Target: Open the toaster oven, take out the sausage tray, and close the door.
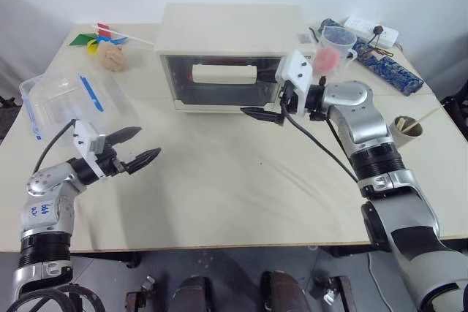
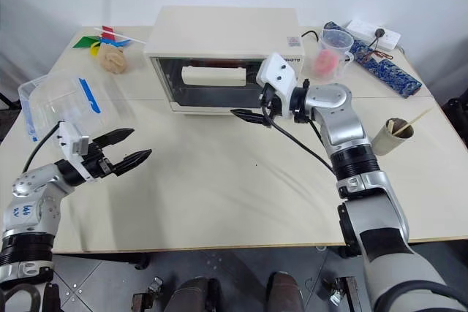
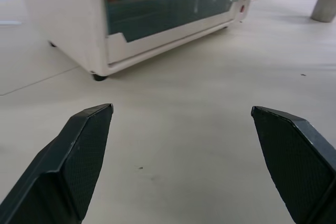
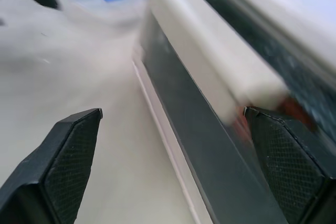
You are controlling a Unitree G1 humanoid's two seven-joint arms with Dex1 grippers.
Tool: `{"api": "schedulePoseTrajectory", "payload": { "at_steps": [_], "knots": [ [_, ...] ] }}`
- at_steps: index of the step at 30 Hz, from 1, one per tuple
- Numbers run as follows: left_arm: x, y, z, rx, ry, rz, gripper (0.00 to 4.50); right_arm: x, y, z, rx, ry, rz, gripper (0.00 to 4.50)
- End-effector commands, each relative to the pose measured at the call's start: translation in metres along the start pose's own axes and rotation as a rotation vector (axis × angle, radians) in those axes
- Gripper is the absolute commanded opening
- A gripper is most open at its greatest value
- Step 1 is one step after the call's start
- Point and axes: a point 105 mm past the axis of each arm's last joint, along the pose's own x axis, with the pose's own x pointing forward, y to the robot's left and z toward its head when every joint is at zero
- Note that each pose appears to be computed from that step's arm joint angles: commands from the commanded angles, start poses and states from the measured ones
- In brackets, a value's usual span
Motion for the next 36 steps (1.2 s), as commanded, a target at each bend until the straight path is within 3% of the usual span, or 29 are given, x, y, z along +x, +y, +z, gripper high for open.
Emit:
{"api": "schedulePoseTrajectory", "payload": {
  "at_steps": [1,7,10,17,23,36],
  "knots": [
    [-0.011,0.008,0.010,0.012,-0.017,0.029,4.50,0.005,0.008,0.023,-0.076,-0.054,0.075,4.50],
    [-0.016,0.020,0.021,0.019,-0.017,0.047,4.50,0.001,0.042,0.012,-0.083,-0.006,0.225,4.50],
    [-0.021,0.023,0.035,0.013,-0.064,-0.001,4.00,-0.004,0.050,-0.005,-0.085,0.048,0.231,4.50],
    [-0.017,0.043,0.062,-0.005,-0.129,-0.056,1.88,-0.006,0.054,-0.016,-0.071,0.076,0.196,4.50],
    [0.009,0.047,0.077,0.007,-0.156,-0.150,0.01,-0.006,0.059,-0.016,-0.056,0.069,0.170,4.50],
    [0.074,0.021,0.071,-0.003,-0.073,-0.351,0.01,-0.014,0.073,-0.014,-0.015,0.060,0.094,4.50]
  ]
}}
